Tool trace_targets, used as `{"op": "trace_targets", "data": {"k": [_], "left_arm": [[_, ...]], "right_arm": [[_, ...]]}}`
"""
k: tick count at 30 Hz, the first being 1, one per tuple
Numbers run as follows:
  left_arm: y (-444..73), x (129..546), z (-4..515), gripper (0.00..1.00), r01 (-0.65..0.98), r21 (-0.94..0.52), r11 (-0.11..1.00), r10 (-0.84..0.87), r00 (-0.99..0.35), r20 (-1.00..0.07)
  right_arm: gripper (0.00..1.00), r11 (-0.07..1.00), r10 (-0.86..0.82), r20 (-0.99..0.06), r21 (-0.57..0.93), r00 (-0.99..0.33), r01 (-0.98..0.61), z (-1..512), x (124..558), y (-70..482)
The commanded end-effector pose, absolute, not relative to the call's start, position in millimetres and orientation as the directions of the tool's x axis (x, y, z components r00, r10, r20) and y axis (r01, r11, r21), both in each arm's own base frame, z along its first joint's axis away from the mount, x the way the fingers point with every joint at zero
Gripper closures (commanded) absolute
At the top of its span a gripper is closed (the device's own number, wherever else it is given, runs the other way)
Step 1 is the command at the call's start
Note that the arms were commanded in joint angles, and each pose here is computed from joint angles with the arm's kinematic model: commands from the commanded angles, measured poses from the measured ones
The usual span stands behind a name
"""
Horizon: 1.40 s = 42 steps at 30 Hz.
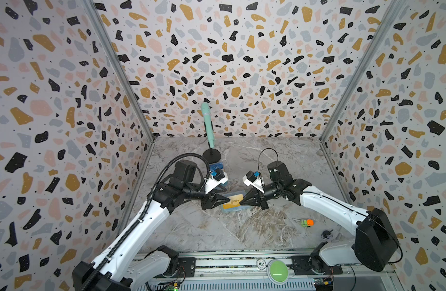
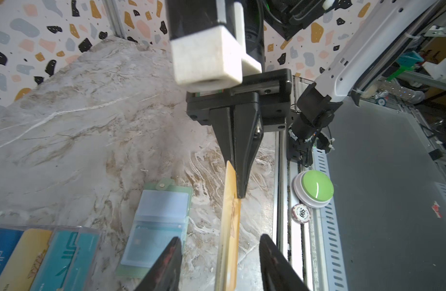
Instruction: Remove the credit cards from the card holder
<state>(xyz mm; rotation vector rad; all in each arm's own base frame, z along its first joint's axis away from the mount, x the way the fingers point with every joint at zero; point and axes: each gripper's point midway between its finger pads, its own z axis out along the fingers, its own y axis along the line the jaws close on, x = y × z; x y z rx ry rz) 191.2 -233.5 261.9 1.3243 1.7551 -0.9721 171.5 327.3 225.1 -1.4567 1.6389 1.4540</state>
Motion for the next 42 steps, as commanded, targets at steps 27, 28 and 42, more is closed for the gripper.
{"op": "trace_targets", "data": {"k": [27, 28, 42], "left_arm": [[-236, 173, 263, 0.75, 0.977, -0.194, 0.089, 0.434, -0.213, -0.875], [-236, 173, 263, 0.76, 0.977, -0.193, 0.088, 0.434, -0.212, -0.875], [-237, 176, 264, 0.85, 0.976, -0.196, 0.089, 0.437, -0.216, -0.873]], "right_arm": [[1.0, -0.171, -0.404, -0.892, 0.29, -0.202, -0.942, 240, 177, 351], [1.0, -0.164, -0.413, -0.888, 0.29, -0.202, -0.943, 239, 178, 351], [1.0, -0.129, -0.451, -0.874, 0.264, -0.181, -0.956, 239, 182, 348]]}}
